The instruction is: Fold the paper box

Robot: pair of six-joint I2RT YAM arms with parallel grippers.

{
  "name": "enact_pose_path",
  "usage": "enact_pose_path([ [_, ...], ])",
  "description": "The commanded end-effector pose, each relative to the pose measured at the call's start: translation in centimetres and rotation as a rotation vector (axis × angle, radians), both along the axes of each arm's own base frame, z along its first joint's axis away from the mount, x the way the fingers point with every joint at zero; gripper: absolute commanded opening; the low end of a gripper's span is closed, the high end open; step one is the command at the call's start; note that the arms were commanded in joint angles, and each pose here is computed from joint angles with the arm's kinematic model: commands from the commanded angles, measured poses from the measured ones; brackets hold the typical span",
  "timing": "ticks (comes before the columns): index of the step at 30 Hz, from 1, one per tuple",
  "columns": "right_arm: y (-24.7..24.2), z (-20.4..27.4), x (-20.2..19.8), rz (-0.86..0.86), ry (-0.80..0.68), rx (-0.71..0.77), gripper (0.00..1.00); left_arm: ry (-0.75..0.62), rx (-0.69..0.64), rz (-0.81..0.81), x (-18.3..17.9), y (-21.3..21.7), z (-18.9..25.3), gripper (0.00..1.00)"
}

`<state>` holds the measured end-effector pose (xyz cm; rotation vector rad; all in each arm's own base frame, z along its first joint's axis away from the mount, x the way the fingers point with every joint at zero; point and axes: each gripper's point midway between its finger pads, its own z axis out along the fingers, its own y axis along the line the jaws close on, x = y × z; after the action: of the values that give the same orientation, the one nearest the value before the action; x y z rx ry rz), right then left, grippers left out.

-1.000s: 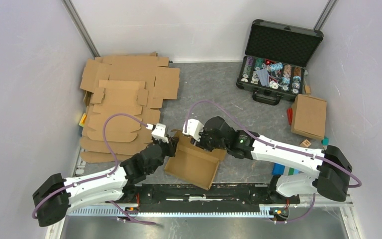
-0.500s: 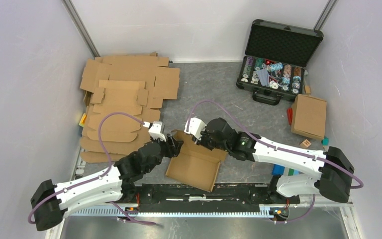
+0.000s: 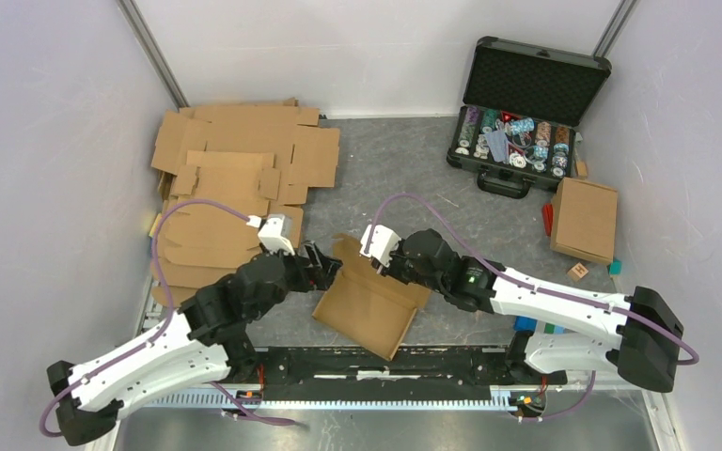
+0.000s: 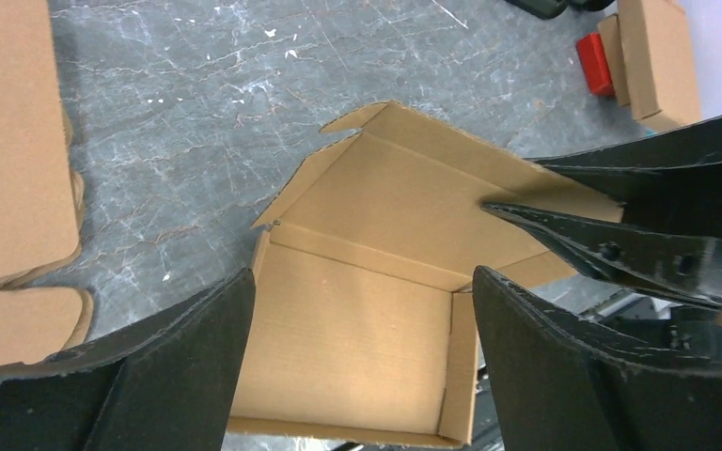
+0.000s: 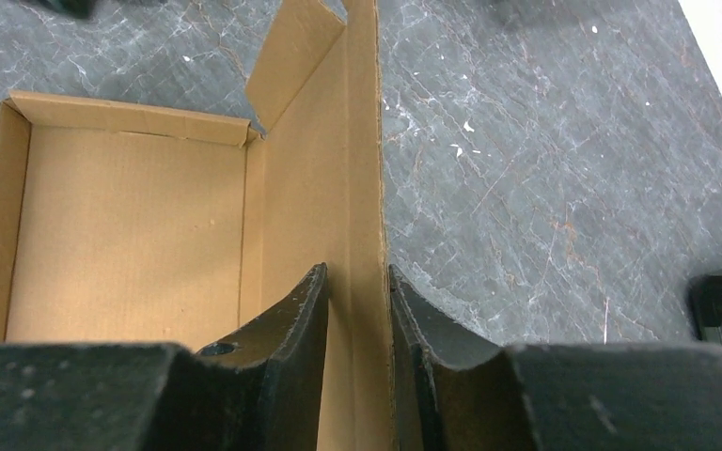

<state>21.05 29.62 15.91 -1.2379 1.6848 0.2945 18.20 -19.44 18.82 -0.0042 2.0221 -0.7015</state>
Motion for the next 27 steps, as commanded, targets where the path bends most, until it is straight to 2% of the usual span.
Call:
enact_pose_path([
  [1, 0.5, 1.6, 0.3, 0.005, -0.052, 0.050, 0.33, 0.041, -0.005, 0.078, -0.9, 2.9, 2.2, 0.95],
  [3, 0.6, 1.4, 0.2, 0.012, -0.052, 0.043, 0.33, 0.030, -0.026, 0.090, -0.9, 3.3, 3.6, 1.00],
  [6, 0.6, 1.2, -0.1, 0.023, -0.064, 0.044, 0.33, 0.047, -0.006, 0.097, -0.5, 3.2, 5.1, 1.00],
  [11, 0.4, 0.7, -0.8, 0.045, -0.093, 0.026, 0.32, 0.139, 0.057, 0.126, 1.5, 3.0, 5.2, 1.00],
  [16, 0.9, 1.1, -1.1, 0.058, -0.115, 0.026, 0.32, 0.209, -0.061, 0.110, 4.3, 3.0, 4.4, 1.00],
  [20, 0.4, 1.6, -0.9, 0.021, -0.149, -0.017, 0.31, 0.248, -0.094, 0.121, 5.6, 3.6, 3.3, 1.00],
  [22, -0.4, 2.2, 0.1, -0.054, -0.179, -0.042, 0.26, 0.244, -0.095, 0.146, 5.9, 4.2, 3.0, 1.00],
  [25, -1.4, 3.5, 1.5, -0.154, -0.220, -0.074, 0.14, 0.242, -0.098, 0.174, 5.9, 5.0, 2.4, 1.00],
  [27, -1.7, 4.5, 2.1, -0.189, -0.248, -0.075, 0.11, 0.253, -0.089, 0.186, 5.7, 5.5, 1.7, 1.00],
])
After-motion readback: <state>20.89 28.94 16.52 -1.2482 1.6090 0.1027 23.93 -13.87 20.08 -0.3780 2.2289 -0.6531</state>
